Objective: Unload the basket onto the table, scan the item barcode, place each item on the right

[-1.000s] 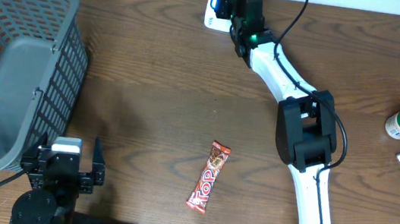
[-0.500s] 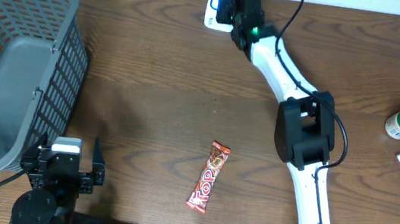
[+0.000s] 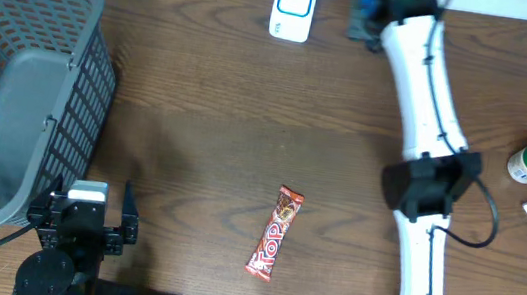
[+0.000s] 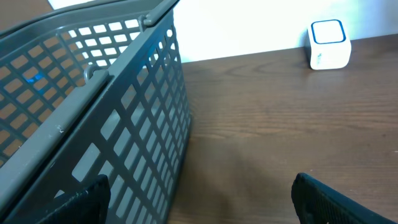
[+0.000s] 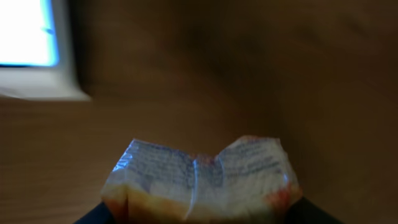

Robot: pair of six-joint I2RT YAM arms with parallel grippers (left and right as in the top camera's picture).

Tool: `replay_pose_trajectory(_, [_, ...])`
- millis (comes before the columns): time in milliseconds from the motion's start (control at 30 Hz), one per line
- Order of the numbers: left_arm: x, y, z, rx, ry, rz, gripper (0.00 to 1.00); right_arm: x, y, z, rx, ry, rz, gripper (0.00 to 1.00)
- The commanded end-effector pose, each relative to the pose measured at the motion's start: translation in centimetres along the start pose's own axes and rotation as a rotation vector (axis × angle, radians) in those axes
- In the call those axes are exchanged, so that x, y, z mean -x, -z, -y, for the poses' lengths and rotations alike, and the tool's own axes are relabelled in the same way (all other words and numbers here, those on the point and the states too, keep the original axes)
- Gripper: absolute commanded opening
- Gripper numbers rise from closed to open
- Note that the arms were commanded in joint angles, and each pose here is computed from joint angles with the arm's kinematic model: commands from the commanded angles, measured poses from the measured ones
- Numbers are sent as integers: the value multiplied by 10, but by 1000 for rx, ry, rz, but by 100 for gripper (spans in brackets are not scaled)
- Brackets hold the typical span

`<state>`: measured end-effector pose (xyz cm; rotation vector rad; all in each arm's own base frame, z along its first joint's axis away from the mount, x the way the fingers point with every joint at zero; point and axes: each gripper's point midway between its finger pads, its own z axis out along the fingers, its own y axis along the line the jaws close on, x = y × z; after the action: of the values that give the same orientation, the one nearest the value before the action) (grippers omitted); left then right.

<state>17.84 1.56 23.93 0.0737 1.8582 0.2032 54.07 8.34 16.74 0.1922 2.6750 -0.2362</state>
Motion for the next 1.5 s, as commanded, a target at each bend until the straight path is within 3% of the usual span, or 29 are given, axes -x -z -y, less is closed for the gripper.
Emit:
replay_pose_trajectory(0, [1, 0, 0, -2, 11, 6, 92, -21, -33, 78, -155, -149, -136, 49])
replay_pose_trajectory(300, [1, 0, 0, -2, 11, 6, 92, -121, -128, 203, -265, -355, -491, 47])
replay_pose_trajectory(500, [1, 0, 0, -2, 11, 6, 92, -172, -149, 260, -303, -473, -606, 64])
replay_pose_trajectory(633, [1, 0, 0, -2, 11, 6, 92, -146, -130, 268, -165, -577, -561, 73])
replay_pose_trajectory(667, [1, 0, 0, -2, 11, 6, 92, -127, -117, 265, -87, -594, -516, 77])
replay_pose_trajectory(767, [1, 0, 0, -2, 11, 6, 92, -73, -76, 261, 57, -589, -361, 99])
replay_pose_trajectory(833, [1, 0, 0, -2, 11, 6, 92, -34, -37, 257, 128, -589, -227, 99])
replay_pose_trajectory(933, [1, 0, 0, -2, 11, 6, 92, 18, 38, 230, 303, -537, -21, 99])
replay_pose_trajectory(1067, [1, 0, 0, -2, 11, 6, 92, 32, 111, 171, 487, -403, 70, 99])
replay_pose_trajectory(1333, [1, 0, 0, -2, 11, 6, 92, -37, 148, -2, 648, -115, -194, 99])
replay_pose_trajectory(1467, [1, 0, 0, -2, 11, 6, 92, -90, 145, -72, 599, 59, -318, 99])
